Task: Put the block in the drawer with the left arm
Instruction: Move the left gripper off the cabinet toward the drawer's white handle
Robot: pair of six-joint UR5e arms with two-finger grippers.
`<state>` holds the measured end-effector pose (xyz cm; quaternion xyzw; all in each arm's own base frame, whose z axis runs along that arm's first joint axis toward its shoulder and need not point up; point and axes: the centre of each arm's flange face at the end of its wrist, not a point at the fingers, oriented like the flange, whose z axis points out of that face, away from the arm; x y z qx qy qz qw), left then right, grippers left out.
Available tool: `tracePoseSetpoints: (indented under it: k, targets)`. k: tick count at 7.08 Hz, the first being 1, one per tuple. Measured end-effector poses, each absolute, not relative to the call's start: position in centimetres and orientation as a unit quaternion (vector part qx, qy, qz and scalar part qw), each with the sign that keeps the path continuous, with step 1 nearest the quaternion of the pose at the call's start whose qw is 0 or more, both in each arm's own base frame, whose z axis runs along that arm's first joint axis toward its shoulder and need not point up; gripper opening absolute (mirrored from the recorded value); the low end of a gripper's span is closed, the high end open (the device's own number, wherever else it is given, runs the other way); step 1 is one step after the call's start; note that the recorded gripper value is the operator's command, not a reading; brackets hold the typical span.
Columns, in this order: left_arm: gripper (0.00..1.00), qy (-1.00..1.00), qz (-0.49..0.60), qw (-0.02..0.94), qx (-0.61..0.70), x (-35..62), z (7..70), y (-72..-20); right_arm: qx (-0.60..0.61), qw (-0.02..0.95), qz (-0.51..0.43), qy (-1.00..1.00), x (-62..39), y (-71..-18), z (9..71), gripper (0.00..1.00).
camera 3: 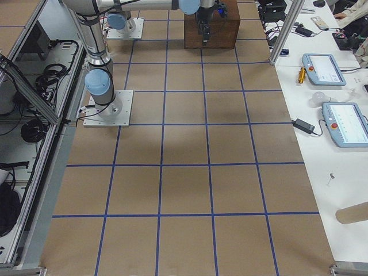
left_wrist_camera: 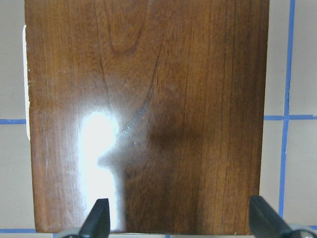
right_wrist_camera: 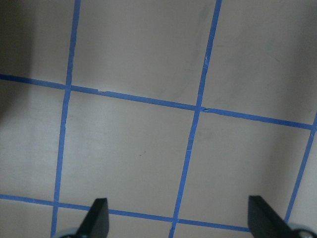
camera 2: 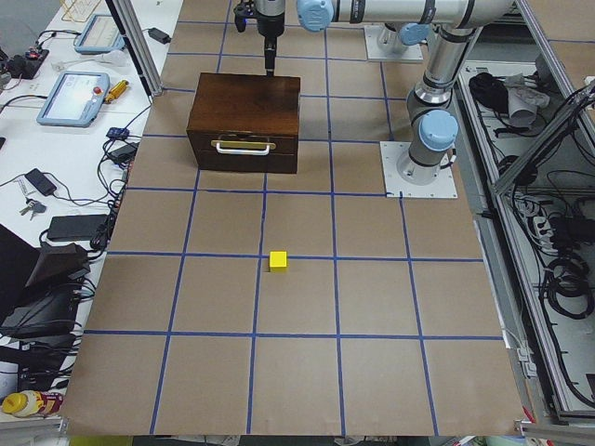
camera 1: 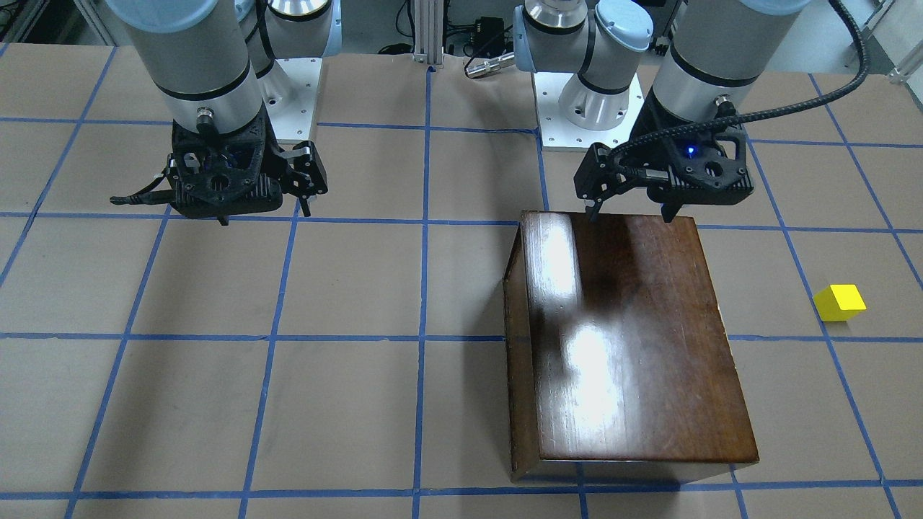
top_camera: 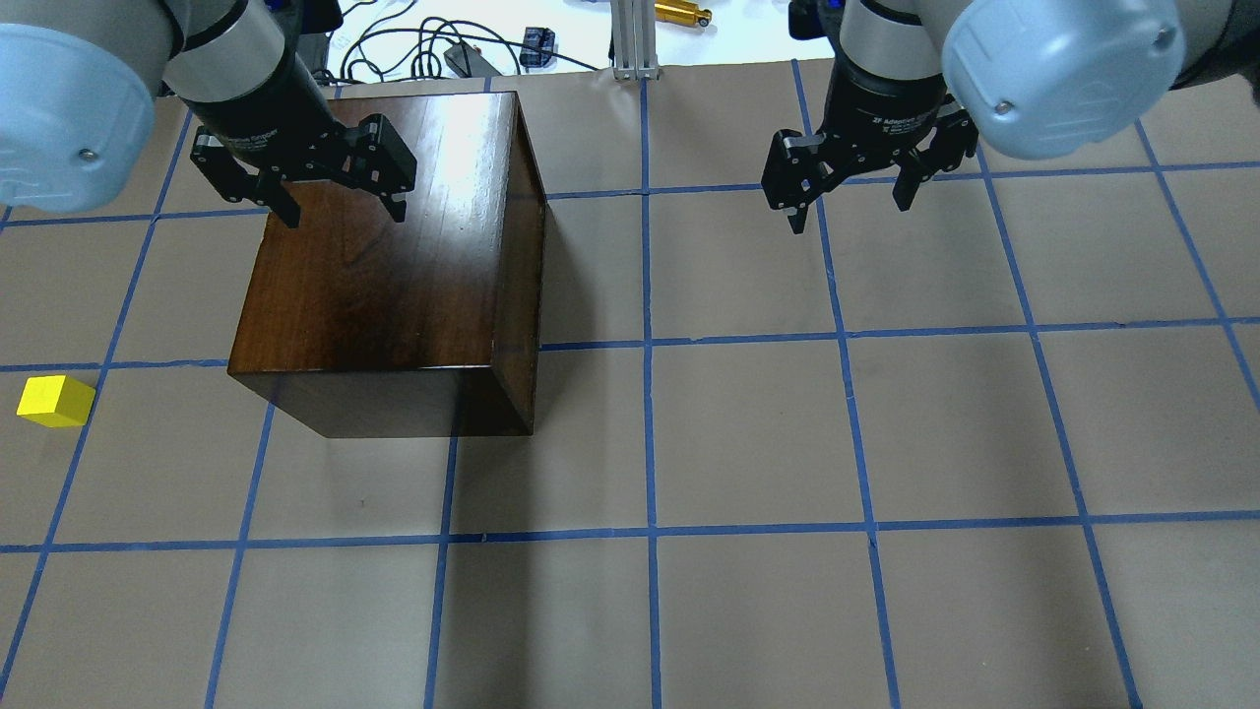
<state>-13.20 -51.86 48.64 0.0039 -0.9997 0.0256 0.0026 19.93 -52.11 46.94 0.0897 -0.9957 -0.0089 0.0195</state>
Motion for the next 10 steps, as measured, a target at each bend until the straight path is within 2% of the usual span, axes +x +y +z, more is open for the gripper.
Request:
tracePoseSetpoints:
  k: [10]
  targets:
    - [1.00,-1.000,0.029,0.001,-0.001,-13.11,49.01,-51.66,0.089,0.019,-0.009,-0.996,19.93,-52.11,46.94,1.00]
